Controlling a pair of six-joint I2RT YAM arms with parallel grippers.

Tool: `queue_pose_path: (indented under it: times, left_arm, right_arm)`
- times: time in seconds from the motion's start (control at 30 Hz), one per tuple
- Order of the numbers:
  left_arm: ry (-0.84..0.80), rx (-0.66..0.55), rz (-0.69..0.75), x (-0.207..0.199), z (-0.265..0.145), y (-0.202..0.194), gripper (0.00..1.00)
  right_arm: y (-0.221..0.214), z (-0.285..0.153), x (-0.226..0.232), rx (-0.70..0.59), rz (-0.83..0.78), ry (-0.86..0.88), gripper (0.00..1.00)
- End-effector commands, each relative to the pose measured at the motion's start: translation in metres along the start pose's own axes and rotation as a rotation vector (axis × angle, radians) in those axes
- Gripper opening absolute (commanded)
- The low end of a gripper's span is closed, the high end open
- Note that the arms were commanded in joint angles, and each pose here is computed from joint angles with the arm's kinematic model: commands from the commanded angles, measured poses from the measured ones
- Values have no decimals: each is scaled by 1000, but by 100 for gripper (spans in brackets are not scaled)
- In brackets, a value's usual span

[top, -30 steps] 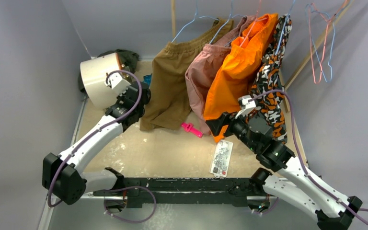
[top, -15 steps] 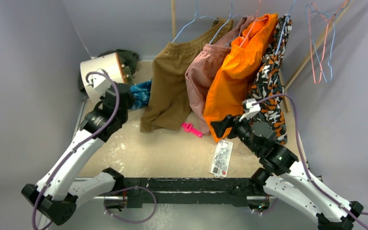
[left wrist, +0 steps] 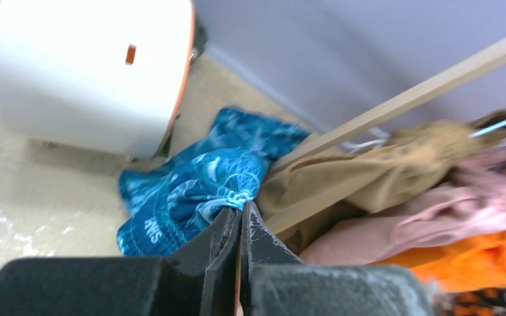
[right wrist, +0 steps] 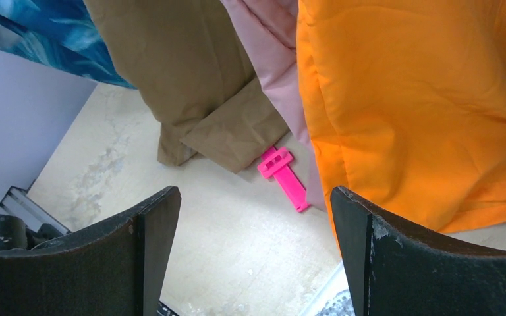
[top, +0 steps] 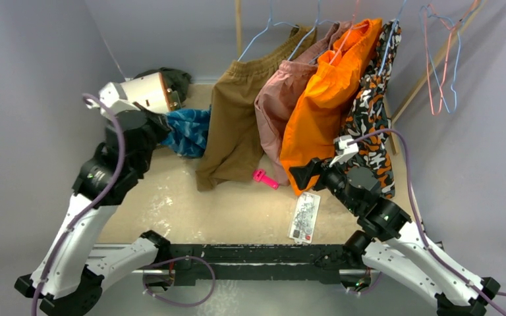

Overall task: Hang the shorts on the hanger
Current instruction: Adjust the shorts at the center of the board.

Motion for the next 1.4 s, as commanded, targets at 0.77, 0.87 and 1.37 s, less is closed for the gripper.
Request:
queue_pose_path:
  times: [0.77,0.87,1.37]
  left_arm:
    - [-1058,236,-299,-193,-91,80,0]
    - [-1056,247,-294,-191,-87,73,0]
    - [-804,594,-159,-97,-30,-136,0]
  right_arm:
    - [108,-35,40,-250,19,172,88]
    - [108,-38,37,-253,16,160,89]
    - [76,-31,19,-138,-5,48,89]
Point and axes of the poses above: each gripper's point midway between its finger pads, its own z axis out along the fingers, its own x axis along the line the jaws close on, y = z × x, the point moved 6 cm from there along -z, back along the fingers, and after that the axes turned 6 degrees about -z, right-handed, at the moved point
